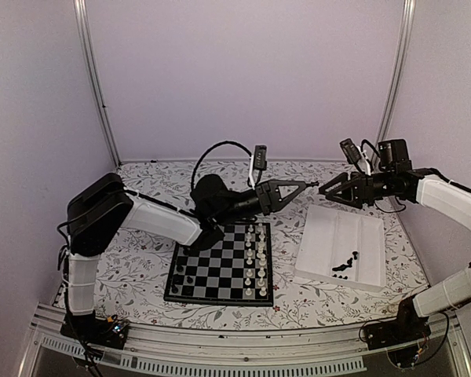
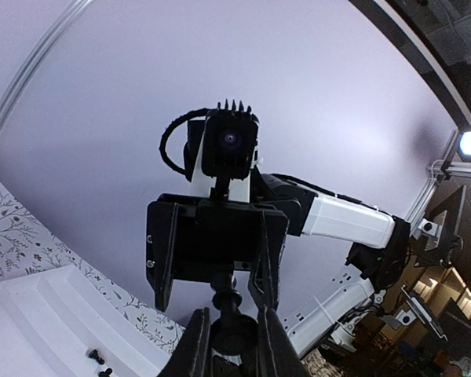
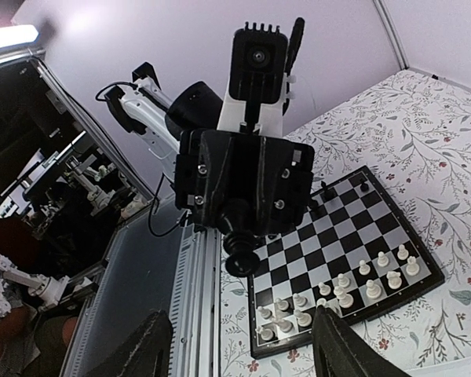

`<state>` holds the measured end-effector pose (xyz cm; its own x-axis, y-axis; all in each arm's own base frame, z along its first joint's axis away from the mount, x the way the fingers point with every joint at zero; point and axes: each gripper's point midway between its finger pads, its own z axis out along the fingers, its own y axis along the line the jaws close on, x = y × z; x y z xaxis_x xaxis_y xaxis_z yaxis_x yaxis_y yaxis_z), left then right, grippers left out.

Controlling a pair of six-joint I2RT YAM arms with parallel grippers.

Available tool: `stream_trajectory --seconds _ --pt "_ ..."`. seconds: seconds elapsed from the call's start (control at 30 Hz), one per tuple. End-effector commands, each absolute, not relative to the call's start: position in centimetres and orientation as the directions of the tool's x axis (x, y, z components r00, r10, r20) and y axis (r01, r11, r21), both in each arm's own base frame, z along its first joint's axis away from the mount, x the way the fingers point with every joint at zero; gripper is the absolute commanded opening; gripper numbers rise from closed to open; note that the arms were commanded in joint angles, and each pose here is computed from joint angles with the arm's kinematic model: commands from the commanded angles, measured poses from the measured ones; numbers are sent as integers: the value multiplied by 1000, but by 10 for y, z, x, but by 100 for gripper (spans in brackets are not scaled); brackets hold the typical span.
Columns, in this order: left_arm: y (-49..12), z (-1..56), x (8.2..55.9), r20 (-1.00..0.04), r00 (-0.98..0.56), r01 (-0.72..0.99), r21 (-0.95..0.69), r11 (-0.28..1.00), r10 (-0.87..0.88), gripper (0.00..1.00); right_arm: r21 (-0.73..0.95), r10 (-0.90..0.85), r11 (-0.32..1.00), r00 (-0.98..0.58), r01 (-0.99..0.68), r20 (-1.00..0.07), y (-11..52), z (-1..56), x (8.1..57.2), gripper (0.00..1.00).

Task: Set up the chess pieces on the board
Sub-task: Place the chess piece on the chessboard.

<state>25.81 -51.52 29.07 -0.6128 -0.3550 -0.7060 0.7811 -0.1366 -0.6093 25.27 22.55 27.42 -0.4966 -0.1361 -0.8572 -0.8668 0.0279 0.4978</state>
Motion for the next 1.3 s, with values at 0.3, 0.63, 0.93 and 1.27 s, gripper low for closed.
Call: stream_trajectory --seconds 0.3,0.63,0.93,1.27 --pt "-540 286 254 -692 -639 764 -623 -168 -337 7 505 -111 -49 -498 -862 -860 233 292 253 57" --pt "-548 279 253 -688 -653 752 -638 -164 -318 7 526 -113 -39 -520 -849 -847 235 292 259 44" --pt "-551 279 255 -684 -656 749 -643 -162 -319 7 525 -114 -23 -520 -851 -847 236 288 260 24" --pt "-547 274 266 -731 -612 775 -631 -44 -302 24 440 -145 115 -453 -891 -880 235 290 275 6"
